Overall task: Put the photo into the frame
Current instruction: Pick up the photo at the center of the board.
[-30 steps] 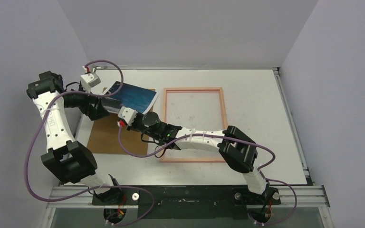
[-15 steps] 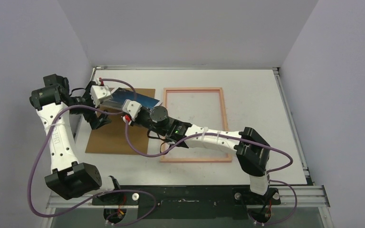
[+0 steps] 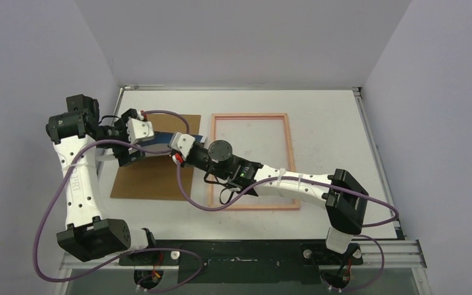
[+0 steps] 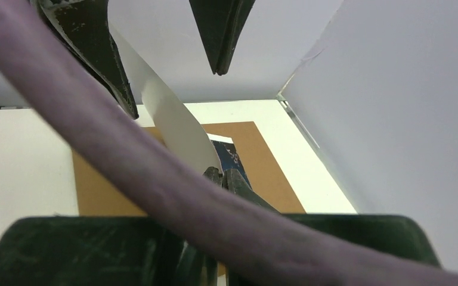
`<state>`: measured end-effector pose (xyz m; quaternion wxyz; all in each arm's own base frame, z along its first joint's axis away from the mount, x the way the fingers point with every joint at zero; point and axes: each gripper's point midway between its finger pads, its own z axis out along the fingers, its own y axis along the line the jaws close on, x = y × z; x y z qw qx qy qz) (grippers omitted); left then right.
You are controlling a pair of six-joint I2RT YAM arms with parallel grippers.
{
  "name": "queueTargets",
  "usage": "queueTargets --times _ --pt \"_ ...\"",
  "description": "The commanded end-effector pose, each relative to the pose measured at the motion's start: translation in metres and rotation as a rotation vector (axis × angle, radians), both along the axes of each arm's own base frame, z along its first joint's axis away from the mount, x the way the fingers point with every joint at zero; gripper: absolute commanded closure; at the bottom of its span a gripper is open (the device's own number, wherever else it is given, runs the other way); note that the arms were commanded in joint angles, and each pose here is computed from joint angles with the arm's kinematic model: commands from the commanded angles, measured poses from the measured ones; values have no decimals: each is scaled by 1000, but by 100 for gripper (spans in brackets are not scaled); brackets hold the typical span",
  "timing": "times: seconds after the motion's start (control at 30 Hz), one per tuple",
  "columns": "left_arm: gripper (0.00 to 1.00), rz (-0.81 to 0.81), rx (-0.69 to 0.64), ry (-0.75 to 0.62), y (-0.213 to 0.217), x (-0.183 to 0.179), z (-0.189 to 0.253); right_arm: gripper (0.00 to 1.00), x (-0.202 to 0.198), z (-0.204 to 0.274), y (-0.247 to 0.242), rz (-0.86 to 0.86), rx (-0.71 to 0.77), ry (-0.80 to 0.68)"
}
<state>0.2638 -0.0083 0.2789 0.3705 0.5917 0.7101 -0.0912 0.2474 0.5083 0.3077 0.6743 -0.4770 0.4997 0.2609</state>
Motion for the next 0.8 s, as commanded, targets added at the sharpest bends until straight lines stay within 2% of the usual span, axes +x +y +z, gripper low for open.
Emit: queueTargets --times 0.0,0.27,0.43,0.57,0.63,0.67,0.77 --pt "23 -69 93 -8 -4 -16 -2 95 -13 54 -14 27 176 -38" --pt "54 -49 100 69 -7 -26 -16 95 -12 59 -28 -12 294 -10" --pt "54 -36 72 67 -11 -26 -12 95 -9 64 -35 -34 362 9" --pt "45 -36 59 65 -13 -28 -11 95 -11 65 -40 -30 393 21" --pt "48 -32 53 65 -13 -26 -11 95 -11 64 -41 -30 394 25" --pt "52 -31 49 66 -13 -25 -10 95 -10 65 -44 -43 401 26" --pt "81 -34 49 51 -13 -21 -5 95 -7 66 -48 -59 412 34"
